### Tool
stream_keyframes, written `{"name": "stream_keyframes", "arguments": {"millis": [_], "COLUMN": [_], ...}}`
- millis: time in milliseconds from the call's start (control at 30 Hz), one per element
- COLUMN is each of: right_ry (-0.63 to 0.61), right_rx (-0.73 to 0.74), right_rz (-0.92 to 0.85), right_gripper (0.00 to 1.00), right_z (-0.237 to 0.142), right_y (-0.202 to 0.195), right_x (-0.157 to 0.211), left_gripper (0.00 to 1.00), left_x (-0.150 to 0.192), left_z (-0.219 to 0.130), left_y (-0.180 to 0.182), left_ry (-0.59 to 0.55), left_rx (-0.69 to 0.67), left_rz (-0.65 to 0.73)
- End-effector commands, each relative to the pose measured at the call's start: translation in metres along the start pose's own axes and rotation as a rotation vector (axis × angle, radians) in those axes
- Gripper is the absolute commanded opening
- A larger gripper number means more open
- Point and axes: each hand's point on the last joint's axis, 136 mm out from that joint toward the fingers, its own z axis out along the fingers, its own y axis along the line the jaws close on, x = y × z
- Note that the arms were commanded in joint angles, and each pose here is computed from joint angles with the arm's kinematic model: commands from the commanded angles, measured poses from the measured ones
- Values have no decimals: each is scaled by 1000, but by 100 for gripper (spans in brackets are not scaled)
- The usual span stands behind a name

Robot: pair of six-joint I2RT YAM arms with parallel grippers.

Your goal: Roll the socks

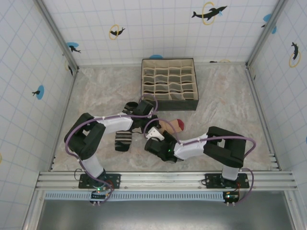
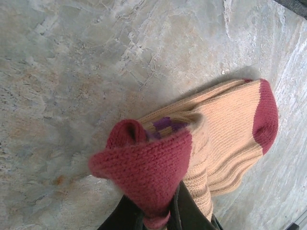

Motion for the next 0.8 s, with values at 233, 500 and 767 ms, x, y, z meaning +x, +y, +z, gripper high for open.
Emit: {"name": "stream_keyframes", "arguments": {"millis": [233, 500, 767], "right_ry": [83, 79, 105], "right_rx": [-94, -282, -461], "right_rz": [177, 399, 617], "right_gripper": [4, 1, 1], "right_z": [13, 9, 7], "right_y": [-5, -7, -8], "right_x": [32, 57, 74], "left_gripper": [31, 69, 72], "left_x": [9, -5, -13], "left_z": [-8, -23, -36], "left_y": [12, -11, -33], "left_ry": [41, -38, -95], "left_rx": [-3, 110, 213], "left_rz": [-43, 2, 50]}}
